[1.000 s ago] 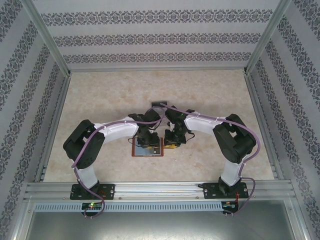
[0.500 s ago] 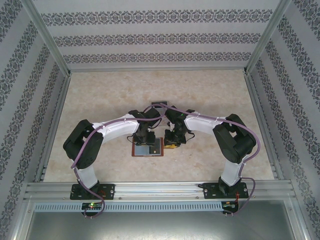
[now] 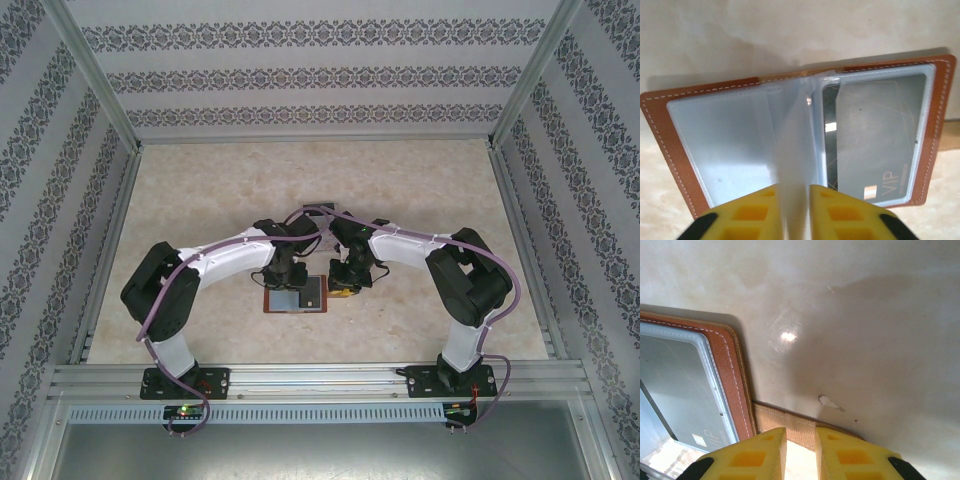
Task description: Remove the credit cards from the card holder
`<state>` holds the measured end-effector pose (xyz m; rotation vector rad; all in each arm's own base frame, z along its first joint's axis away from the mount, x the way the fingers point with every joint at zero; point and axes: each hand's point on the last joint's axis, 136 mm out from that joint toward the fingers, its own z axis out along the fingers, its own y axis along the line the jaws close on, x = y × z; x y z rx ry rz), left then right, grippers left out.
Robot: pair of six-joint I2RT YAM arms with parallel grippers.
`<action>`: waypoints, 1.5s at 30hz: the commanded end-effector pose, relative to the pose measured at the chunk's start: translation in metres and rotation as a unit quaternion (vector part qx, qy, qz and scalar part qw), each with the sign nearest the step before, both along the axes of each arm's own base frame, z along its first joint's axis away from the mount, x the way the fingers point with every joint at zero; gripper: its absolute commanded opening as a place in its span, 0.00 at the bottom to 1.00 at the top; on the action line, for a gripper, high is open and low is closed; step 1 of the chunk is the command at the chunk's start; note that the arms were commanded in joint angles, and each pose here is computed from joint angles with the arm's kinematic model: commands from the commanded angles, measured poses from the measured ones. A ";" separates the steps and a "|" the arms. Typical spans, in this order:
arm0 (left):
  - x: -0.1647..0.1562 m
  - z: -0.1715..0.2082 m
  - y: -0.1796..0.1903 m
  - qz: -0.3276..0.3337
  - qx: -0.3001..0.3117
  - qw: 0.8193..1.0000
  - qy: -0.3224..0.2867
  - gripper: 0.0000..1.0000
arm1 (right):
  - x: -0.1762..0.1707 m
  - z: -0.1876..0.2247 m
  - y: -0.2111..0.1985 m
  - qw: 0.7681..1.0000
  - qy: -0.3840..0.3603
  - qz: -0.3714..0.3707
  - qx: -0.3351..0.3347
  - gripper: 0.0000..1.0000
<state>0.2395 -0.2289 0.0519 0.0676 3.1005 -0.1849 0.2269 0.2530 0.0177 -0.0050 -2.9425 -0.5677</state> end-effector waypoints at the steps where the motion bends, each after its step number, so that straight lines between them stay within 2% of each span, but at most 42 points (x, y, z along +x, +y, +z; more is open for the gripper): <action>1: -0.002 0.015 -0.005 -0.007 -0.012 1.000 -0.013 0.13 | -0.004 -0.008 -0.001 1.000 0.006 0.014 -0.009 0.24; 7: -0.004 0.012 0.003 -0.012 0.009 1.000 -0.010 0.08 | -0.004 -0.009 -0.001 1.000 0.007 0.015 -0.009 0.24; 15: -0.009 -0.004 0.036 -0.027 0.099 0.995 0.004 0.08 | -0.006 -0.010 -0.002 1.000 0.009 0.017 -0.011 0.24; 28: -0.019 -0.027 0.045 -0.039 0.125 0.991 0.035 0.16 | -0.007 -0.011 -0.004 1.000 0.012 0.015 -0.016 0.24; 33: -0.021 -0.024 0.058 -0.042 0.153 0.987 0.032 0.24 | -0.007 -0.011 -0.004 1.000 0.012 0.015 -0.016 0.24; 45: -0.029 -0.019 0.071 -0.032 0.154 0.987 0.034 0.26 | -0.006 -0.010 -0.003 1.000 0.012 0.018 -0.015 0.24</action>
